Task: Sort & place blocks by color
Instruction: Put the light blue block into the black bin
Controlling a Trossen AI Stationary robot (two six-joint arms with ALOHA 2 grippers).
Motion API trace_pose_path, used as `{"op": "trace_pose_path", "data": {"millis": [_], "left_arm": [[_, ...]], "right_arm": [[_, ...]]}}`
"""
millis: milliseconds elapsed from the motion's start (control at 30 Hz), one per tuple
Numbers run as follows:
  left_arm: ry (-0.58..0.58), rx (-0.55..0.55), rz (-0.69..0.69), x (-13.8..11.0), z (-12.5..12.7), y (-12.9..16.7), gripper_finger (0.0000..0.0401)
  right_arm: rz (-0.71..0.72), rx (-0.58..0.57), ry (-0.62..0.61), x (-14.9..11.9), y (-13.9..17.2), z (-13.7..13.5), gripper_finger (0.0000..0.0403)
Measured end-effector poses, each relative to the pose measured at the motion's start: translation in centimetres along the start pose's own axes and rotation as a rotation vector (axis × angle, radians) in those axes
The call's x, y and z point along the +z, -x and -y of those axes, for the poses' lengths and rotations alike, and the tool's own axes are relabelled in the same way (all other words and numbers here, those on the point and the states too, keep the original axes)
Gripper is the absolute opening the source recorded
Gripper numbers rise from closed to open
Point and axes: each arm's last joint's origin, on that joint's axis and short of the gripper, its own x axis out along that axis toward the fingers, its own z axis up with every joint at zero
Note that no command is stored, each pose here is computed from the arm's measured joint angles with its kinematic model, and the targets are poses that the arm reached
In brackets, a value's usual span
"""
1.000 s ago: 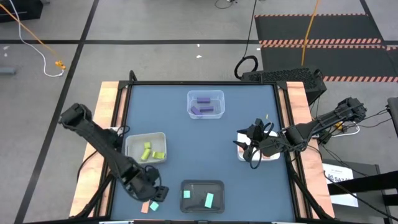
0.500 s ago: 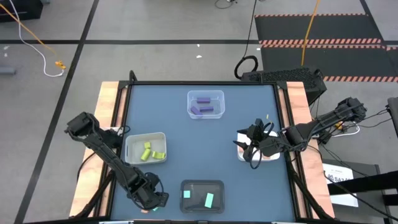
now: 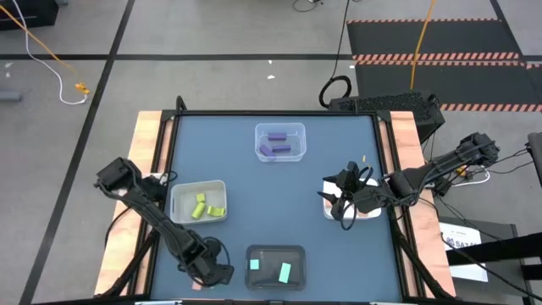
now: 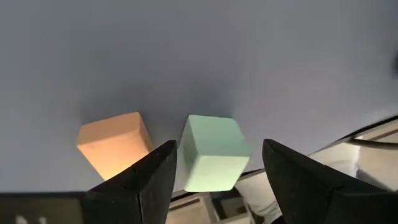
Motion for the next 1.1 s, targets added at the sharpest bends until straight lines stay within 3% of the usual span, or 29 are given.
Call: {"op": "trace_pose_path", "data": {"millis": [267,500,767,1100], "left_arm": [[-0.045,0.038,-0.019,0.1,-0.2,-0.4,0.0225],[-0.062,0.052,-0.022,0.3,-0.2,-0.4,0.0133],[-0.106,-0.025,-0.045,0.8,0.8,0.9,0.0131],[-0.125,-0.196,0.049,2.0,1.9,5.6,0.0134]], "right_arm": [[0.000,0.000,0.001,0.0,0.0,0.0,0.0228],[0.000,0.000,0.000,0.0,0.0,0.0,0.0228],[0.000,0.000,0.001,0.0,0.0,0.0,0.0228],[0.000,0.000,0.001,0.0,0.0,0.0,0.0228]]}}
